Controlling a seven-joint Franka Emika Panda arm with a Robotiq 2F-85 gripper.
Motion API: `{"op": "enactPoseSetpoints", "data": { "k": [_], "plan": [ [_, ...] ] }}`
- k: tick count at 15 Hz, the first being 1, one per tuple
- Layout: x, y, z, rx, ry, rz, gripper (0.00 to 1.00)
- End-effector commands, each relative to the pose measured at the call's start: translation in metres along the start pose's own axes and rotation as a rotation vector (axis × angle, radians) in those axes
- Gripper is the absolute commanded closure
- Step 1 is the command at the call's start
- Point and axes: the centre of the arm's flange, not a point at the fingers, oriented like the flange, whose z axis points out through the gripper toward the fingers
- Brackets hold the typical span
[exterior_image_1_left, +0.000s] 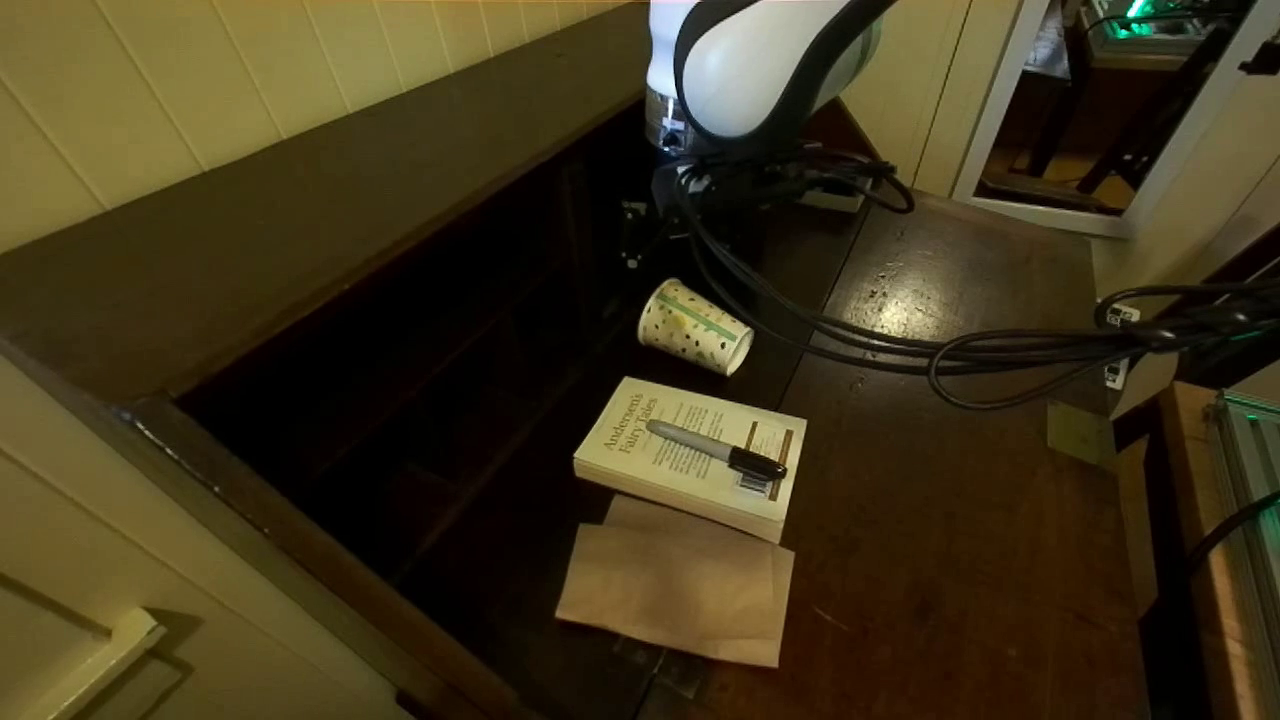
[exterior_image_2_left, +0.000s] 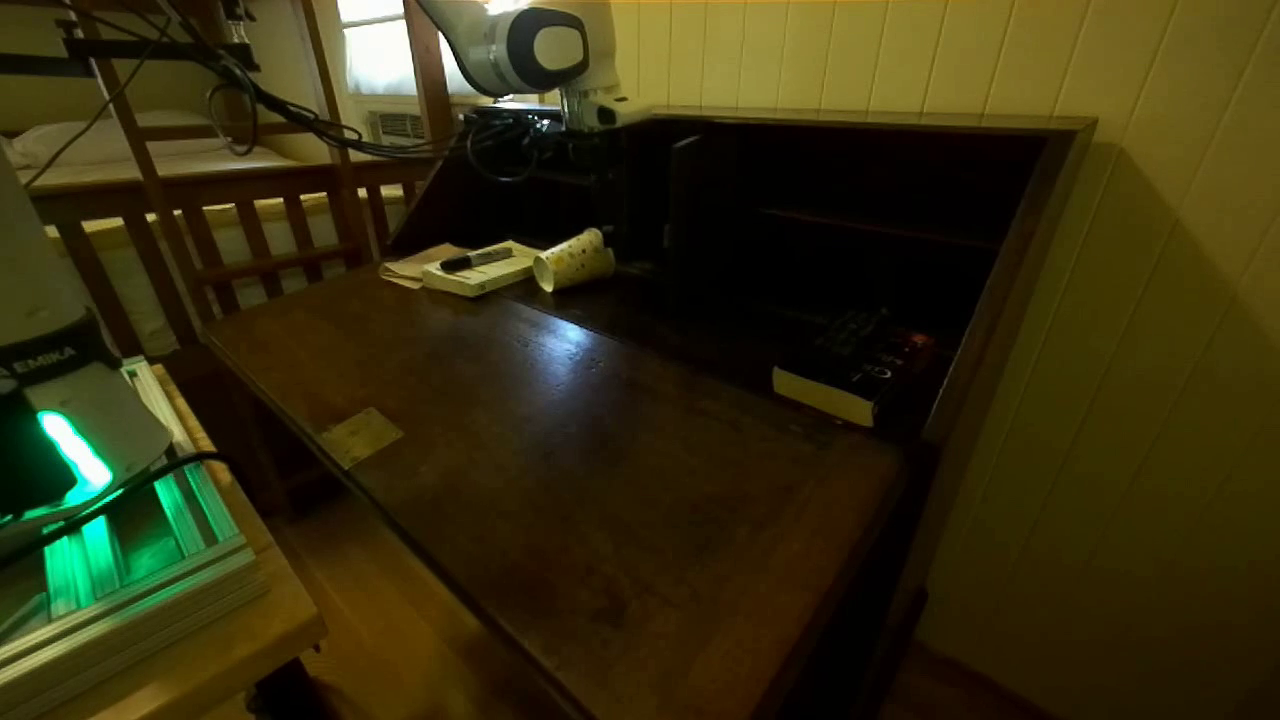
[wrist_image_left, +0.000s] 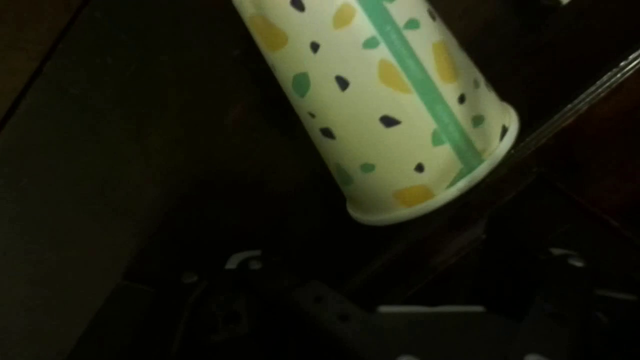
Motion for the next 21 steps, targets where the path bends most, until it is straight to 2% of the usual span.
{"op": "enactPoseSetpoints", "data": {
  "k": [1, 4, 5, 6, 7, 10, 15, 16, 20, 21],
  "plan": [
    [0.006, -0.006, 0.008, 0.018, -0.058, -0.019, 0.00],
    [0.002, -0.006, 0.010, 0.013, -0.093, -0.053, 0.03],
    [0.000, -0.005, 0.011, 0.014, -0.103, -0.066, 0.11],
    [-0.001, -0.005, 0.010, 0.009, -0.111, -0.077, 0.28],
    [-0.002, -0.004, 0.010, 0.001, -0.116, -0.089, 0.32],
    [-0.008, -0.002, 0.003, -0.011, -0.116, -0.120, 0.54],
    [-0.022, -0.004, -0.017, -0.005, -0.061, -0.173, 0.90],
    [-0.027, -0.004, -0.023, 0.003, -0.044, -0.182, 0.94],
    [-0.041, -0.006, -0.037, 0.012, -0.010, -0.237, 1.00],
    [-0.043, -0.007, -0.037, 0.013, -0.009, -0.242, 0.73]
  ]
}}
